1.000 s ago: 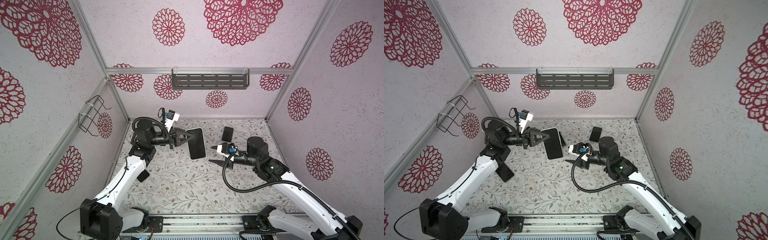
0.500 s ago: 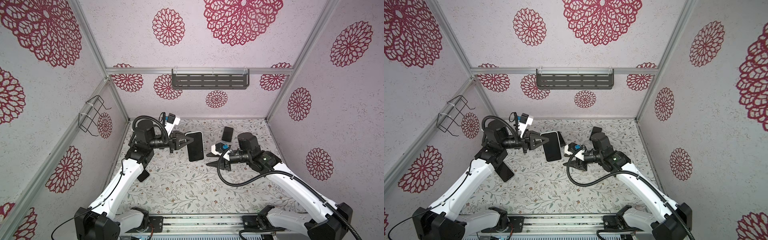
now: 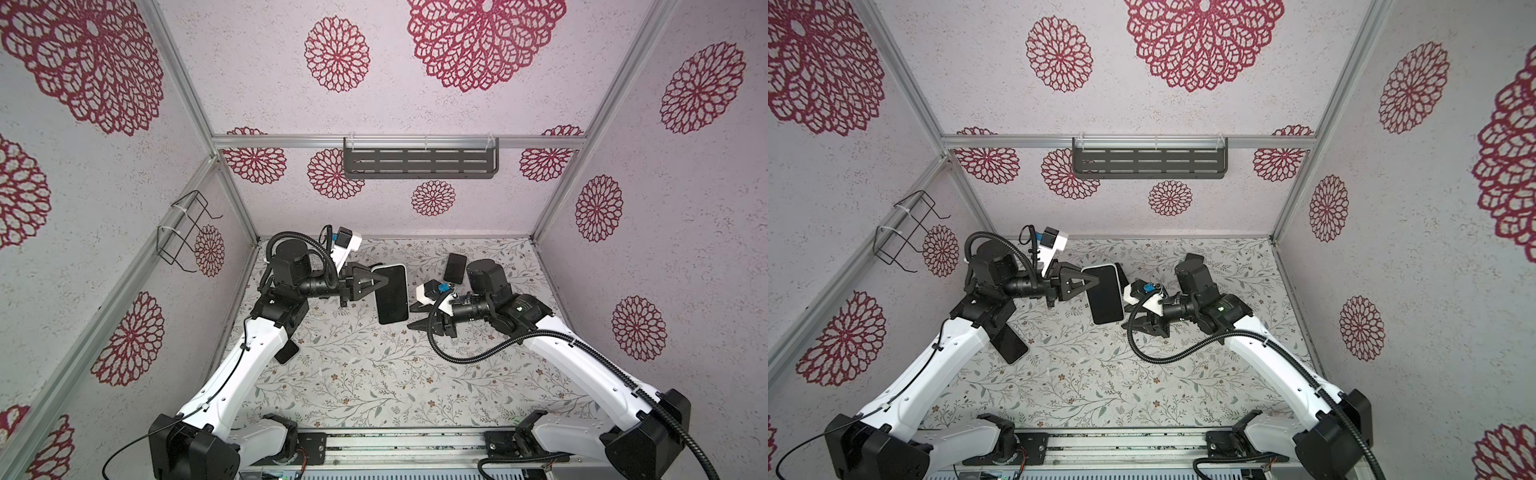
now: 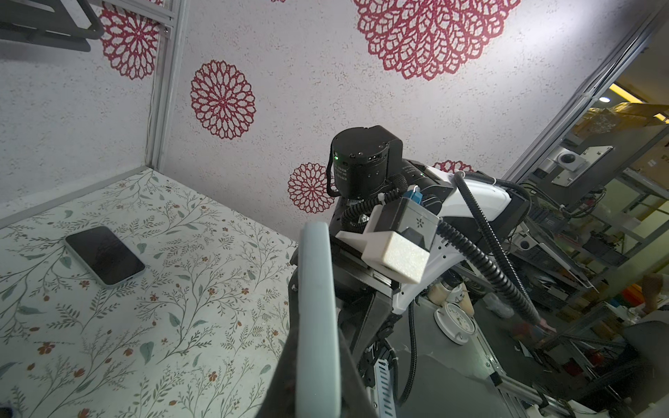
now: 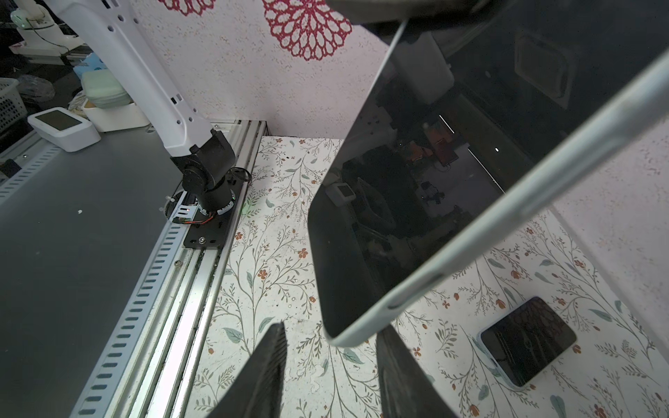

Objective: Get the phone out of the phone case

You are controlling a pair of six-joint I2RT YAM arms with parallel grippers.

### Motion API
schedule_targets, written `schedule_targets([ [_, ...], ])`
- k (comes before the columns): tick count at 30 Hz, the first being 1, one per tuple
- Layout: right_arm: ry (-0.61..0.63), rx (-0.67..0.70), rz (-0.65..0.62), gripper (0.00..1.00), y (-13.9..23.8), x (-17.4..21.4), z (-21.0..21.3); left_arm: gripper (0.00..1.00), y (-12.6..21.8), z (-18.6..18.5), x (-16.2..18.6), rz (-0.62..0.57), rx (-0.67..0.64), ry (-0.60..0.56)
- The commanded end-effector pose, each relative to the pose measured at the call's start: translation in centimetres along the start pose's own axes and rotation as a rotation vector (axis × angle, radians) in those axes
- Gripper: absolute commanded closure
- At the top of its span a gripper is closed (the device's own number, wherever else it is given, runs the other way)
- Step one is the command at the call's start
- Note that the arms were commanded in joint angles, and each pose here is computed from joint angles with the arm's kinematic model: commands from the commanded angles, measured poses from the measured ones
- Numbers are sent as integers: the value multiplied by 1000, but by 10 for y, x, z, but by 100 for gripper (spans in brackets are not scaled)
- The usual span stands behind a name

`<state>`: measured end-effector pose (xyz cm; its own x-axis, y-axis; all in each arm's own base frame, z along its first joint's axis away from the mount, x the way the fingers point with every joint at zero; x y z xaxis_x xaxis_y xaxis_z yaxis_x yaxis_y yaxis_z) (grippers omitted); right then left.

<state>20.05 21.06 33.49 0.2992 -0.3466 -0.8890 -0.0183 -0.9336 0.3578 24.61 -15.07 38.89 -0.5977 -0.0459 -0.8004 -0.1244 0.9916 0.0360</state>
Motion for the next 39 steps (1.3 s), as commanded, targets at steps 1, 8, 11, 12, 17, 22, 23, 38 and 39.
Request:
schedule_targets([
  [1,9,-14,-41,59,4,-13,-1,100,2,-17,-5,-7,49,-89],
  [8,13,-27,-41,70,3,-11,0,100,2,-18,-5,-9,48,-92],
  [11,9,-34,-44,73,1,-9,-1,100,2,-19,-5,-10,49,-95],
  [12,8,-35,-45,74,1,-9,-1,100,2,-19,-5,-11,49,-97],
  [17,9,-42,-48,78,-1,-8,-2,100,2,-19,-4,-10,49,-94],
  [22,25,-40,-56,85,-2,-9,-2,100,1,-19,-4,-8,53,-93],
  [23,27,-41,-58,86,-3,-9,-2,100,1,-19,-4,-7,54,-93],
  [38,273,30,-134,100,-1,-24,-7,100,-22,-7,10,115,59,-18],
  [39,295,40,-138,100,-1,-25,-8,100,-25,-5,12,131,51,-10],
])
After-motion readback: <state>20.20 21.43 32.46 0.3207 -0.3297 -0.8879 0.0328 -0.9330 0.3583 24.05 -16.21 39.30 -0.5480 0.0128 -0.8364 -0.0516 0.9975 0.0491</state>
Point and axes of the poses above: each gripper's point midway between its finger pads, its own y axis back along the fingers, its own z axis along the line the jaws close on, x = y × z, the point moved 10 cm from there along y, back along the fingers, and after that the axes turned 13 degrees about y, right-handed, at the moved point
